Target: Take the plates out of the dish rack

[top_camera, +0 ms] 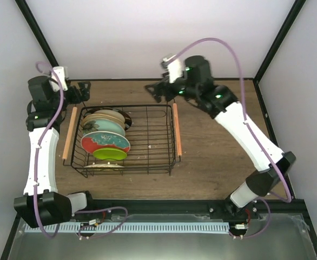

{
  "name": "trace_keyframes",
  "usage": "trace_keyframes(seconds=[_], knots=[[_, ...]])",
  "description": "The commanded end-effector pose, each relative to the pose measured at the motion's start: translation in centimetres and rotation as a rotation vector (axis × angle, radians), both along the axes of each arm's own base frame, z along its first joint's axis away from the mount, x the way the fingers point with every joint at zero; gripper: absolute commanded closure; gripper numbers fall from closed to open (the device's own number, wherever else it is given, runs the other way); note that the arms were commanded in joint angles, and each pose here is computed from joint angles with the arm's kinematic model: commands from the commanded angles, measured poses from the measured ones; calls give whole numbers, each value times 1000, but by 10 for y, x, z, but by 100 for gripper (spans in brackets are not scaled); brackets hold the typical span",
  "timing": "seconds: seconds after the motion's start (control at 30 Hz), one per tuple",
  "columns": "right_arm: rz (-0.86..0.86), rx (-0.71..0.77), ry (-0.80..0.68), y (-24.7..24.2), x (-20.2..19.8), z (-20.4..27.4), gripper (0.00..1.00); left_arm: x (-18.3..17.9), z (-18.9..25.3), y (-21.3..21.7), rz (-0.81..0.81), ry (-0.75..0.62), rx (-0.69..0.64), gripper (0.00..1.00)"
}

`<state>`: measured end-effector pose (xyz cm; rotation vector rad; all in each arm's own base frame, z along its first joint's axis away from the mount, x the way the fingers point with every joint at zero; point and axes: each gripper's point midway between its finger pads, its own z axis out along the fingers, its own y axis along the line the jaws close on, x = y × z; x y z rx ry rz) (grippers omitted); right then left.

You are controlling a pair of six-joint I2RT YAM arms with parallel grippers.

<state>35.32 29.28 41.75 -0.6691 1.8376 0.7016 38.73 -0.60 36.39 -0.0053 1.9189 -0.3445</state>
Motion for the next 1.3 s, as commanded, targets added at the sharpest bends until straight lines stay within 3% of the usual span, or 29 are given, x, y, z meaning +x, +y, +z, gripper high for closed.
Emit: trace_keyframes(seconds=[0.0,0.17,0.37,0.77,1.27], knots=[[235,-159,-111,69,-55,-3,8,-4,-4,35,80,43,-99,0],[484,-285,-119,139,-124,-52,24,-16,-24,79,185,89,-177,0],[664,-352,-92,172,-177,-96,39,-31,-39,86,207,115,-166,0],[849,-333,-34,199,-219,-127,58,-35,-49,85,212,131,-180,0],[909,-335,30,229,-232,-167,69,-33,-52,83,194,131,-196,0]])
